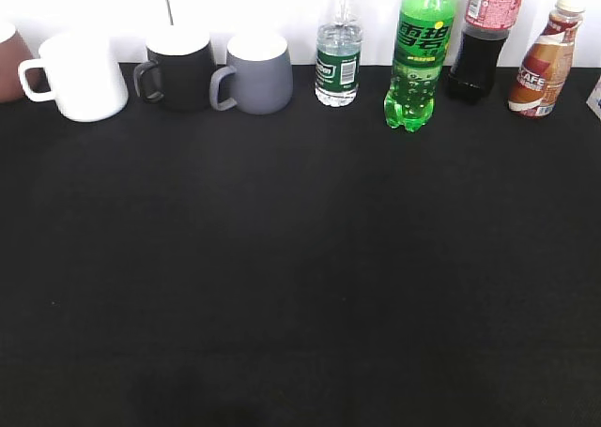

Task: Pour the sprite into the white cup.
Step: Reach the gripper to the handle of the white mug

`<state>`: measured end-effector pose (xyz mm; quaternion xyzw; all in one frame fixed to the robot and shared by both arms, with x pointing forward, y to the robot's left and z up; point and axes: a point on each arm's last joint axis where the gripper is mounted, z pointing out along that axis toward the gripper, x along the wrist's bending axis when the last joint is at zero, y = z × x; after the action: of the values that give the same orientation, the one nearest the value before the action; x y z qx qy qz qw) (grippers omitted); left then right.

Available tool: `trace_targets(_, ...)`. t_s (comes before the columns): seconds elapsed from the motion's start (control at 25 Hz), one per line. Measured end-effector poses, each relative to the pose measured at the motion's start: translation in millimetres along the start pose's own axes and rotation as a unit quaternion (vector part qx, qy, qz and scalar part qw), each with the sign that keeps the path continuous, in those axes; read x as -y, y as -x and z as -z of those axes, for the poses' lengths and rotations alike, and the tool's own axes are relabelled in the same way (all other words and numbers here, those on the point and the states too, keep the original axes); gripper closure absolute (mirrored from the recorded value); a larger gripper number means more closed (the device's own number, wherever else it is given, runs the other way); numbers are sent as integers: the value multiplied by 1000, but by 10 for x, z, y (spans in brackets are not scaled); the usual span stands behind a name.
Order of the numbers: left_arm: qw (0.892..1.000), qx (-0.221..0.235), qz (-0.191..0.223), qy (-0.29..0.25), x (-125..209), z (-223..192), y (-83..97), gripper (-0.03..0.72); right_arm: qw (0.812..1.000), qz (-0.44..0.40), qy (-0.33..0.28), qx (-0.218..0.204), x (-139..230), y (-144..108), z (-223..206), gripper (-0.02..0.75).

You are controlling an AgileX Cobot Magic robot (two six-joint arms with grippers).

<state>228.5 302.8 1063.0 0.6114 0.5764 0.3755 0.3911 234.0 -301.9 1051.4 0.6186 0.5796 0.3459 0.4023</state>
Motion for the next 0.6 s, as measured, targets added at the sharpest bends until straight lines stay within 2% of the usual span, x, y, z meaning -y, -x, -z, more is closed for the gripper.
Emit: trace_targets(0.6, 1000, 0, 0, 0, 0, 0, 0, 449, 1000, 0, 0, 0, -1, 0, 0, 369)
